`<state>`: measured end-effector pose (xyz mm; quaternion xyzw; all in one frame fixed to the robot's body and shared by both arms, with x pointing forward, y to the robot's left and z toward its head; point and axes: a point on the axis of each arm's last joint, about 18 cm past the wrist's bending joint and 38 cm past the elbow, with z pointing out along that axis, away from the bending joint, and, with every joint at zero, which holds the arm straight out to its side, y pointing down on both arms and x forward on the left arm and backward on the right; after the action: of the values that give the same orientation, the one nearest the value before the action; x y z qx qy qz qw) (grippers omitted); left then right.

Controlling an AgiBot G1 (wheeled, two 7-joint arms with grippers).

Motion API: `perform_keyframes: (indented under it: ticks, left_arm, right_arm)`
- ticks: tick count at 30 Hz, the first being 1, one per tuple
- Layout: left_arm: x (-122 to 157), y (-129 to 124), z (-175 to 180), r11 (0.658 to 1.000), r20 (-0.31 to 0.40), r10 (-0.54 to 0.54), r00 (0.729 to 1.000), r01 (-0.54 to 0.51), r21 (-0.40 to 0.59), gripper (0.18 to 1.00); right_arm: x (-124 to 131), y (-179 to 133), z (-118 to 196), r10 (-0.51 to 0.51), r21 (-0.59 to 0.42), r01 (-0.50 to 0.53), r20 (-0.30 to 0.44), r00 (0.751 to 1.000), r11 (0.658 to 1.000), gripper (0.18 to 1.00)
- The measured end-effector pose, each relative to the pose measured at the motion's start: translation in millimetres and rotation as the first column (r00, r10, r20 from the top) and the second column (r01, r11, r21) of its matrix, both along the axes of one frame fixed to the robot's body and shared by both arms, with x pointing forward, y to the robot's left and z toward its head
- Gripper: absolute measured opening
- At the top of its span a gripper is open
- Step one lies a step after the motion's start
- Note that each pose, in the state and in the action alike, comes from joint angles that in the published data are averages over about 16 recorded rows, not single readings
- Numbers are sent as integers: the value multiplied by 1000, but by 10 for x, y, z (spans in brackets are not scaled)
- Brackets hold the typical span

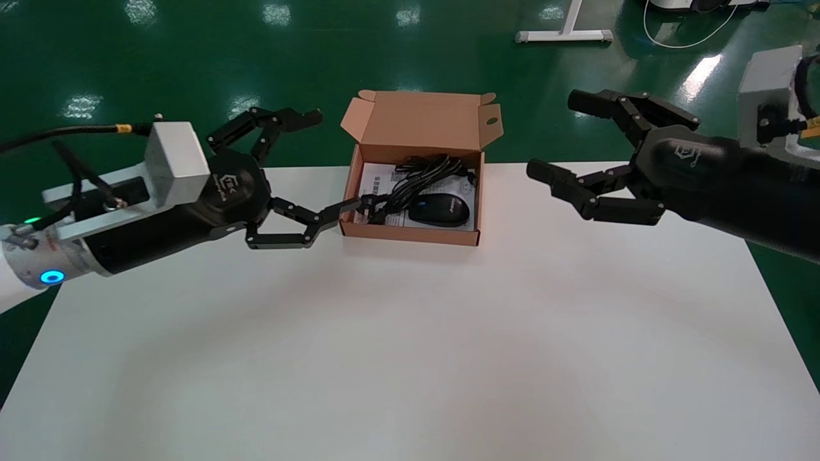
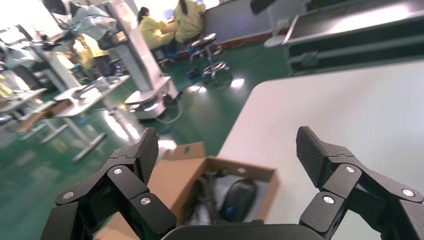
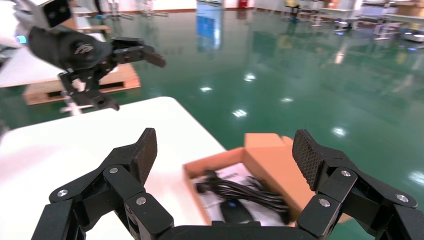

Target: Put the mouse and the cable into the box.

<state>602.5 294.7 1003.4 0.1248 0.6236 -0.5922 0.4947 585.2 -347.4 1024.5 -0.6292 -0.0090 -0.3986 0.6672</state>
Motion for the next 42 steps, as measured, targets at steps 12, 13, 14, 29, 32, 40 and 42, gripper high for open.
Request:
perform_keyframes:
  ticks: [12, 13, 14, 29, 32, 40, 42]
  left_arm:
    - [-677, 63, -20, 983, -212, -181, 960, 181, -21, 1001]
    - [-735, 64, -26, 981, -232, -194, 953, 195, -21, 1001]
    - [-794, 65, -33, 978, -253, -207, 945, 209, -21, 1001]
    - [-1346, 48, -127, 944, -444, -300, 844, 331, -9, 1001]
    - [-1360, 47, -130, 943, -448, -302, 842, 334, -8, 1001]
    - [-1314, 51, -121, 946, -436, -296, 850, 323, -13, 1001]
    - [-1305, 52, -119, 947, -435, -295, 851, 321, -14, 1001]
  right_arm:
    - [-581, 234, -137, 168, -85, -173, -62, 984, 981, 1000]
    - [-632, 256, -153, 182, -93, -188, -70, 981, 978, 1000]
    - [-684, 279, -170, 195, -101, -203, -78, 978, 974, 1000]
    - [-1168, 485, -347, 313, -177, -341, -166, 935, 923, 1000]
    - [-1179, 490, -350, 316, -179, -344, -167, 934, 922, 1000]
    - [-1143, 472, -336, 307, -171, -333, -162, 938, 927, 1000]
    - [-1135, 468, -334, 305, -170, -331, -162, 938, 928, 1000]
